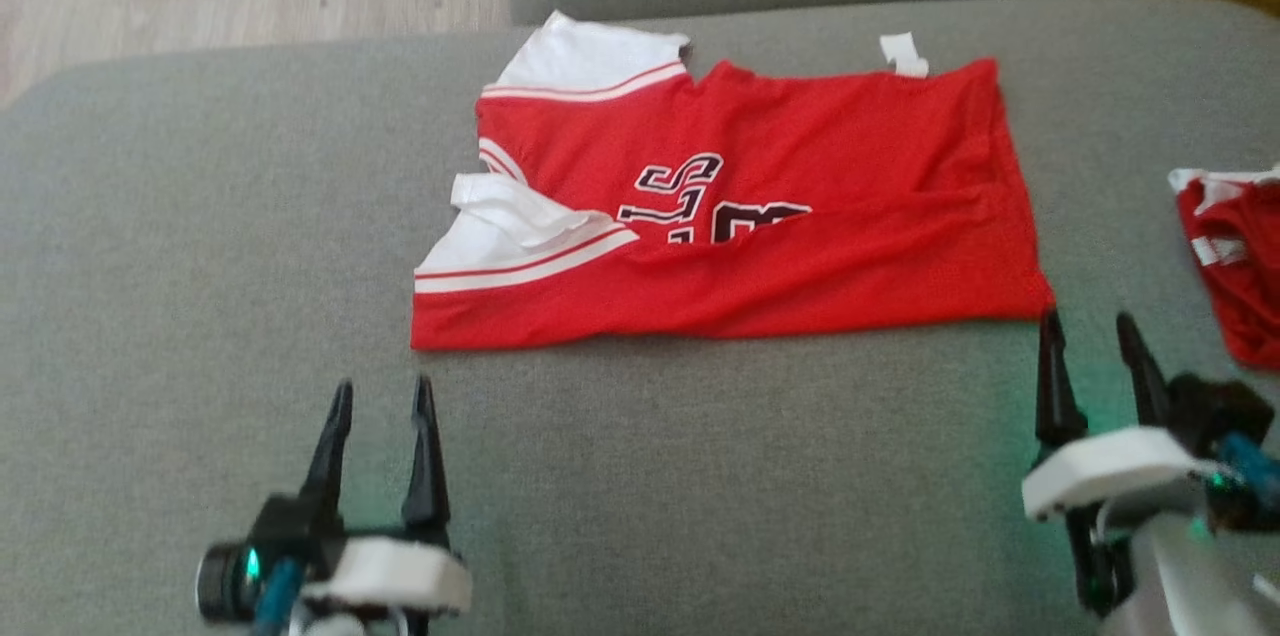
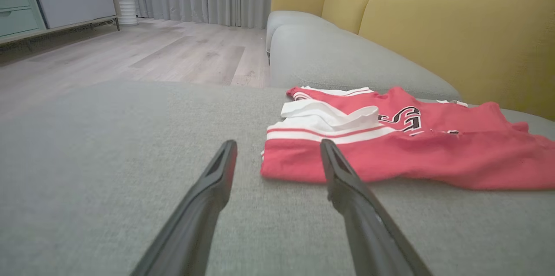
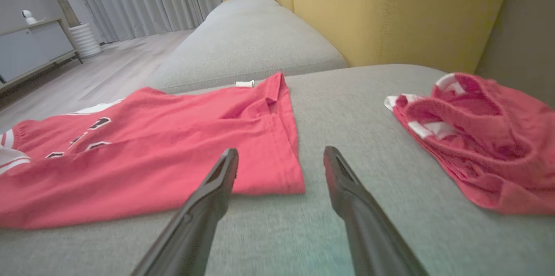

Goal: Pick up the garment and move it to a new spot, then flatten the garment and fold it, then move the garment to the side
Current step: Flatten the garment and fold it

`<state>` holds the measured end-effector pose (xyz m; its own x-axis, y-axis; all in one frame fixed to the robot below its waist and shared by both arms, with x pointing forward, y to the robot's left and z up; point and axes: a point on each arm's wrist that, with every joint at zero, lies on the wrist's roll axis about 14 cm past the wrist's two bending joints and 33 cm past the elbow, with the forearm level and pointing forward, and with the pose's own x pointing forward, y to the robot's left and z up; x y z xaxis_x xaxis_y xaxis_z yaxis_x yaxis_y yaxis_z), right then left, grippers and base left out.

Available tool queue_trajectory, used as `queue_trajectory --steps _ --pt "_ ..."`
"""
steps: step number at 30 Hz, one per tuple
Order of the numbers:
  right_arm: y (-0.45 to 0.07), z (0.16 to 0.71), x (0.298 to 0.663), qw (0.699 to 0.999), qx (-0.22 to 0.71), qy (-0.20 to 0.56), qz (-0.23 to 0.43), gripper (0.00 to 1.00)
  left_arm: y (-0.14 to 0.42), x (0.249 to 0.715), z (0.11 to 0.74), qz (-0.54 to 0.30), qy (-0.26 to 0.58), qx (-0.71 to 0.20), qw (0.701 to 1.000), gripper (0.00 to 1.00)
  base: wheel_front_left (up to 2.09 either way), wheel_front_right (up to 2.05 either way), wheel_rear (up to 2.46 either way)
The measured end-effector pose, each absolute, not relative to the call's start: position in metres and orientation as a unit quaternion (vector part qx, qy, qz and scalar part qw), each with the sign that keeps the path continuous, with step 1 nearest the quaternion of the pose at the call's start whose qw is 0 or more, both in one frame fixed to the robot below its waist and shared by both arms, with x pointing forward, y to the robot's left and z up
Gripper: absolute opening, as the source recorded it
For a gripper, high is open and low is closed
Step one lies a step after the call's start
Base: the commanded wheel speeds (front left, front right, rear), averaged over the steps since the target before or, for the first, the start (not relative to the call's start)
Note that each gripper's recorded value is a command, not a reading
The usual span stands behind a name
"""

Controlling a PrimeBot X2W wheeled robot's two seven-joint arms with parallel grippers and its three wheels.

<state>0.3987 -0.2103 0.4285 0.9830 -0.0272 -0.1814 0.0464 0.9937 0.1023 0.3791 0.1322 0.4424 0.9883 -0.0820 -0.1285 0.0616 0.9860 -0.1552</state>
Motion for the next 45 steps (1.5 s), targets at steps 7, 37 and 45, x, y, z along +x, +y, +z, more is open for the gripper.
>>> queue_trajectory --steps 7,37,45 --pt "-0.214 0.416 0.359 0.991 0.063 0.109 -0.033 1.00 0.136 0.336 0.426 -0.028 0.095 -0.074 0.992 1.00 0.00 0.00 0.00" --pt "-0.214 0.417 0.430 0.992 0.072 0.095 -0.030 1.00 0.111 0.428 0.362 -0.053 0.189 -0.105 0.975 1.00 0.00 0.00 0.00" --pt "-0.216 0.404 0.435 0.989 0.081 0.116 -0.037 1.00 0.106 0.435 0.351 -0.058 0.205 -0.104 0.972 0.25 0.00 0.00 0.00"
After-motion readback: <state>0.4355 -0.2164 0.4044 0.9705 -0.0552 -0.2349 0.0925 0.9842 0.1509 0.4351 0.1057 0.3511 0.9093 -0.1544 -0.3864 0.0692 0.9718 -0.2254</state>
